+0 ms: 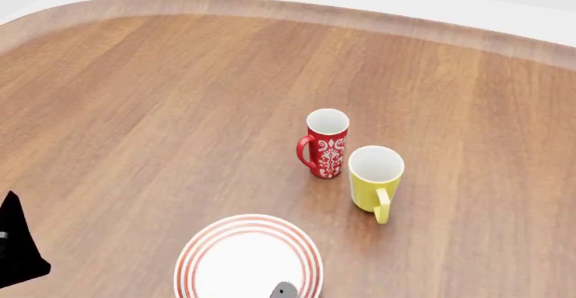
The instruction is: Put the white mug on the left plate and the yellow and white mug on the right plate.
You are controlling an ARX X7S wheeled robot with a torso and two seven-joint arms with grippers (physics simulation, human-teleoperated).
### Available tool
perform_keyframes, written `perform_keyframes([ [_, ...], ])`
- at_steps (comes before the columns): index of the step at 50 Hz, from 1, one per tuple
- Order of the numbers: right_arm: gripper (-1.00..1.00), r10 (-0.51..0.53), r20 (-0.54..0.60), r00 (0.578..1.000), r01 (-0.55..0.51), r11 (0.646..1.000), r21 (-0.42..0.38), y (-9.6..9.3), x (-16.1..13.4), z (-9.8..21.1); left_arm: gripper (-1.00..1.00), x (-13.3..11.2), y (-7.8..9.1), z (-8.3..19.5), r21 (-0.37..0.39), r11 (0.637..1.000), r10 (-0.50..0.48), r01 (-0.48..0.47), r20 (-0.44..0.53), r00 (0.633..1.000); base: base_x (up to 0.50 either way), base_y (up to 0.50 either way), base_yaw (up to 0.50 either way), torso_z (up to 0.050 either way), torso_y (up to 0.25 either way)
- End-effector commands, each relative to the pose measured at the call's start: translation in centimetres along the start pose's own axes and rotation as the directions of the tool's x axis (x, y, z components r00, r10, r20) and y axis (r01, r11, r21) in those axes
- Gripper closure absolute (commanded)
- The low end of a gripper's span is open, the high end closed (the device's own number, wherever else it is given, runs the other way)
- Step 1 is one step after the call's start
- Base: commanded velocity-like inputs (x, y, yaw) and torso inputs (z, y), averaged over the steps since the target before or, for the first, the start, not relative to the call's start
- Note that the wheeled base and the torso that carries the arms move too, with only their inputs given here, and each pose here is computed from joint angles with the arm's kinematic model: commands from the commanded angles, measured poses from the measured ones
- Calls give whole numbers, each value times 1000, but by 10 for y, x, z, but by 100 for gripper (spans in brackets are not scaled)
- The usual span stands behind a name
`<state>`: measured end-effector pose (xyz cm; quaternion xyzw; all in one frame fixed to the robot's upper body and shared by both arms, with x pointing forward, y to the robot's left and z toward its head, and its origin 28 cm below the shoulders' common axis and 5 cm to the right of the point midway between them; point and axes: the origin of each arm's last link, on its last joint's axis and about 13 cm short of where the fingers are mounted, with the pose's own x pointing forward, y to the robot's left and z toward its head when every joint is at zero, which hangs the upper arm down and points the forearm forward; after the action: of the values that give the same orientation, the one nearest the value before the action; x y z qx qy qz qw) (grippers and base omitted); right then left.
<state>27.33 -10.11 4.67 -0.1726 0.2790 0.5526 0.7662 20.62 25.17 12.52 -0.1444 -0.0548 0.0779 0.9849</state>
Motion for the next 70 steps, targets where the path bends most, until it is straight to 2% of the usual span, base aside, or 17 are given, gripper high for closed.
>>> perform_keyframes([
  [1,100,-30,77,997,37,996,-87,6,-12,20,-100,0,0,0,-1,1000,0,0,1,1000,0,0,0,0,0],
  [8,100,-146,164,975,158,986,-60,-2,-24,28,-100,1,1,1,-1,1000,2,-2,2,1000,0,0,0,0,0],
  [15,100,-307,240,921,306,951,41,-17,-30,30,-100,2,2,0,-1,1000,1,-1,3,1000,0,0,0,0,0],
  [18,100,-349,261,900,339,937,87,-22,-31,30,-100,3,2,0,0,1000,1,-1,3,1000,0,0,0,0,0],
  [21,100,-357,262,896,345,934,94,-22,-32,30,-100,3,2,0,-1,1000,0,0,3,1000,0,0,0,0,0],
  [23,100,-396,283,873,368,918,149,-28,-33,32,-100,3,3,1,-3,1000,2,-2,4,1000,0,0,0,0,0],
  [28,100,-442,268,856,396,894,211,-36,-33,34,-100,3,3,0,-1,1000,0,0,3,1000,0,0,0,0,0],
  [34,100,-539,217,814,474,832,289,-49,-32,38,-100,3,3,1,-3,1000,0,0,2,1000,0,0,0,0,0],
  [38,100,-576,196,794,486,794,364,-57,-32,39,-100,3,2,0,-3,1000,0,0,0,1000,0,0,0,0,0],
  [43,100,-589,167,791,493,775,395,-65,-31,35,-100,2,2,1,-4,1000,1,-1,2,1000,0,0,0,0,0],
  [51,100,-577,126,807,484,768,418,-71,-26,30,-100,1,1,0,0,1000,1,-1,3,1000,0,0,0,0,0],
  [60,100,-550,79,831,475,777,414,-78,-16,24,-100,0,1,1,-3,1000,2,-2,3,1000,0,0,0,0,1],
  [63,100,-504,67,861,442,808,389,-77,-11,26,-100,1,1,1,-3,1000,3,-3,3,1000,0,0,0,0,0],
  [70,100,-458,58,887,409,837,362,-80,-3,31,-100,0,1,2,-6,1000,3,-3,5,1000,0,0,0,0,0],
])
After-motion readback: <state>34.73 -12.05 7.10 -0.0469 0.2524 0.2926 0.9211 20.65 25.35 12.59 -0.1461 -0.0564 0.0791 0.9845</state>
